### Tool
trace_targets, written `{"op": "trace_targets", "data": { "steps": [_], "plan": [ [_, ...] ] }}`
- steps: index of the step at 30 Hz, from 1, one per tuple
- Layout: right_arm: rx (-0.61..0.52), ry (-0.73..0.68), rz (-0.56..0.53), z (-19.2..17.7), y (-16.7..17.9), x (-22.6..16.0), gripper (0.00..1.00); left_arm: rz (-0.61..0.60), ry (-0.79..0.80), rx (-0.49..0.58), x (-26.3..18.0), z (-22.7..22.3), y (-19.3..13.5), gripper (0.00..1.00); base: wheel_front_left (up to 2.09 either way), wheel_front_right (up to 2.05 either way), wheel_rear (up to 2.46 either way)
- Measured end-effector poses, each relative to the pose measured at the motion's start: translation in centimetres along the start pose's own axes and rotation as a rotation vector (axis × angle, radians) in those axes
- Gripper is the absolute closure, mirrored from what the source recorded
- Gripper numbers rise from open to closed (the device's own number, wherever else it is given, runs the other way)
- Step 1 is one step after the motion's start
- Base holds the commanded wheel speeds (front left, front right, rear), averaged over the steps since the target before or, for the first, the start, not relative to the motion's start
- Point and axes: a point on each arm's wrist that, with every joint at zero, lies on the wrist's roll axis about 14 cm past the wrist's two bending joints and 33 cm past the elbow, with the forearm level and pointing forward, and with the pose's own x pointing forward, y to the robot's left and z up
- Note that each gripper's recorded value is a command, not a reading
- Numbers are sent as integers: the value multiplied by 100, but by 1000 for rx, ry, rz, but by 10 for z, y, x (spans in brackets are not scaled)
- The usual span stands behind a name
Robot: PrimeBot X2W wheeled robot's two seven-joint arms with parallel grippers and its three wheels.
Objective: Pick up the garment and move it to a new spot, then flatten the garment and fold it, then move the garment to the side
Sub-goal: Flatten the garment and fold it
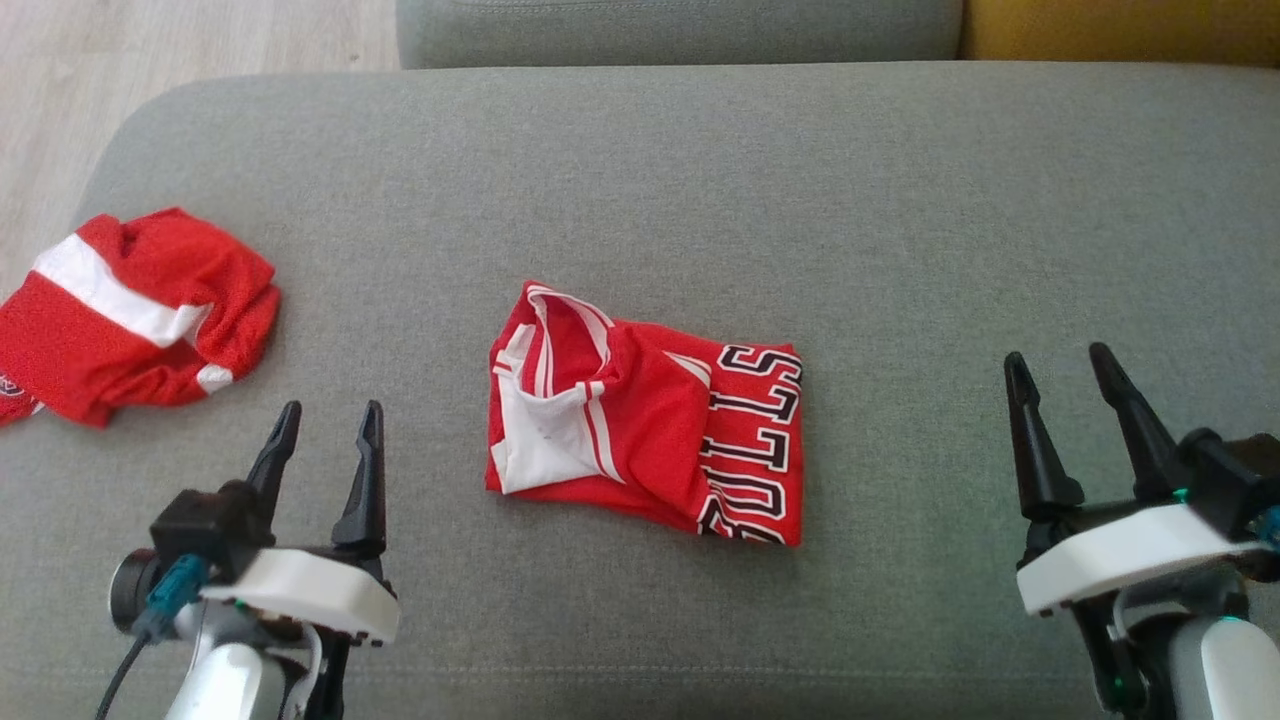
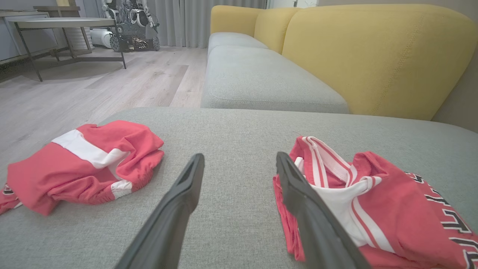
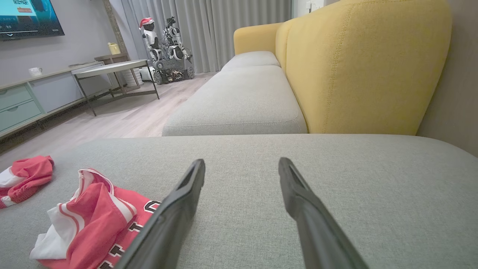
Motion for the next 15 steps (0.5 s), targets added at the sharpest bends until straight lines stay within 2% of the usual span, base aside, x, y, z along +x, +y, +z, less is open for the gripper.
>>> {"op": "trace_targets", "data": {
  "steps": [12, 13, 14, 15],
  "plan": [
    [7, 27, -3, -5, 0, -1, 0, 6, 4, -4, -2, 0, 2, 0, 0, 0, 0],
    [9, 36, -3, -8, 0, 0, 42, 7, 6, -4, -2, 0, 2, 0, 0, 0, 0],
    [11, 46, -2, -11, 1, 0, 100, 8, 7, -4, -2, -1, 2, 0, 0, 0, 0],
    [15, 58, 0, -15, 1, 1, 100, 9, 9, -4, -3, -1, 2, 0, 0, 0, 0]
  ]
}}
